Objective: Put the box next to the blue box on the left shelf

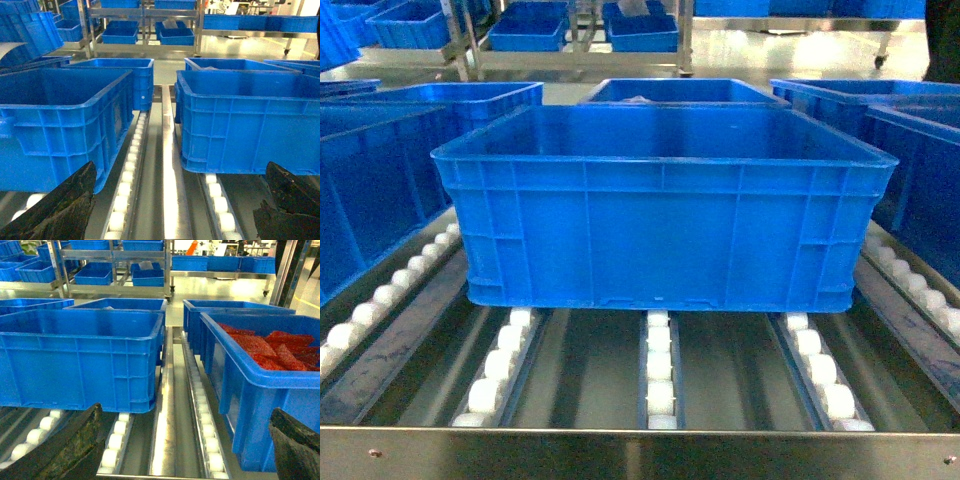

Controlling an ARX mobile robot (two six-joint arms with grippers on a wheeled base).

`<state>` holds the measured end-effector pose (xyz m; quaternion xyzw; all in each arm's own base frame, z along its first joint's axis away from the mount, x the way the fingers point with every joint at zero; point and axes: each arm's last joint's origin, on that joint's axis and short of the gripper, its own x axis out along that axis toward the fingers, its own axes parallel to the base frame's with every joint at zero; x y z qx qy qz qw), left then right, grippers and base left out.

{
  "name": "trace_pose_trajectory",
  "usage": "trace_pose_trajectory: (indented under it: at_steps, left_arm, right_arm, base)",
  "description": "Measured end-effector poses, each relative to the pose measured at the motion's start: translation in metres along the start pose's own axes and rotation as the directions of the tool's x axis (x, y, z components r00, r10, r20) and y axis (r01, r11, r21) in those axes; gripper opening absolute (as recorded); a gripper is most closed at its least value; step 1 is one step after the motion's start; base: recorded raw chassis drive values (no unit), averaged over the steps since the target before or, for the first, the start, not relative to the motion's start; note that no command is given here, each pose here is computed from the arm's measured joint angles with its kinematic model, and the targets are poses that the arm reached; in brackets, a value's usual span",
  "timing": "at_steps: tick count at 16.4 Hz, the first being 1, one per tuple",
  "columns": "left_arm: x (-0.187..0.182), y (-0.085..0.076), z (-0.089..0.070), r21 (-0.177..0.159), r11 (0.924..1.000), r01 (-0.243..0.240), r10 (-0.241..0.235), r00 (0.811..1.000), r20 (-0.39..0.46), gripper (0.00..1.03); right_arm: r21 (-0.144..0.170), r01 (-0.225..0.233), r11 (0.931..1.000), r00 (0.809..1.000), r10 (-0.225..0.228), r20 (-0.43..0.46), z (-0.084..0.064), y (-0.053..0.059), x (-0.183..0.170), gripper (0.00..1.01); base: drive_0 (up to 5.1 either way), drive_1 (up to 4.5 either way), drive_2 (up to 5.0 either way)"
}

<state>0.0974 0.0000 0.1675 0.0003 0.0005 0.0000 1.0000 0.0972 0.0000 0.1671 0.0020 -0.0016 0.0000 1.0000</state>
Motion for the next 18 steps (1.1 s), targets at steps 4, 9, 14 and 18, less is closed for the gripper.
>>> trace_pose_trajectory:
  at_steps: [4, 9, 14, 18]
  left_arm:
    - [0.0000, 0.0000, -0.0001, 0.000, 1.0000, 0.000, 0.000, 1.000, 0.000, 0.98]
    - [0.0000, 0.0000, 0.0000, 0.000, 1.0000, 0.000, 0.000, 1.000, 0.000, 0.98]
    - [0.0000, 0.0000, -0.0001, 0.000, 1.0000, 0.000, 0.000, 1.000, 0.000, 0.98]
    - [0.0000, 0.0000, 0.0000, 0.000, 1.0000, 0.000, 0.000, 1.000, 0.000, 0.98]
  right_arm:
    - [0.000, 0.000, 1.0000, 1.000, 0.000, 0.000, 0.0000, 0.0000, 0.0000, 0.98]
    - [0.000, 0.000, 1.0000, 1.000, 0.000, 0.000, 0.0000, 0.0000, 0.0000, 0.98]
    - [0.000, 0.000, 1.0000, 1.000, 0.000, 0.000, 0.0000, 0.0000, 0.0000, 0.98]
    - [0.000, 0.000, 1.0000, 1.000, 0.000, 0.000, 0.0000, 0.0000, 0.0000, 0.98]
  base:
    - [0.0, 0.00, 0.0]
    - [0.0, 0.00, 0.0]
    - [0.0, 0.00, 0.0]
    - [0.0, 0.00, 0.0]
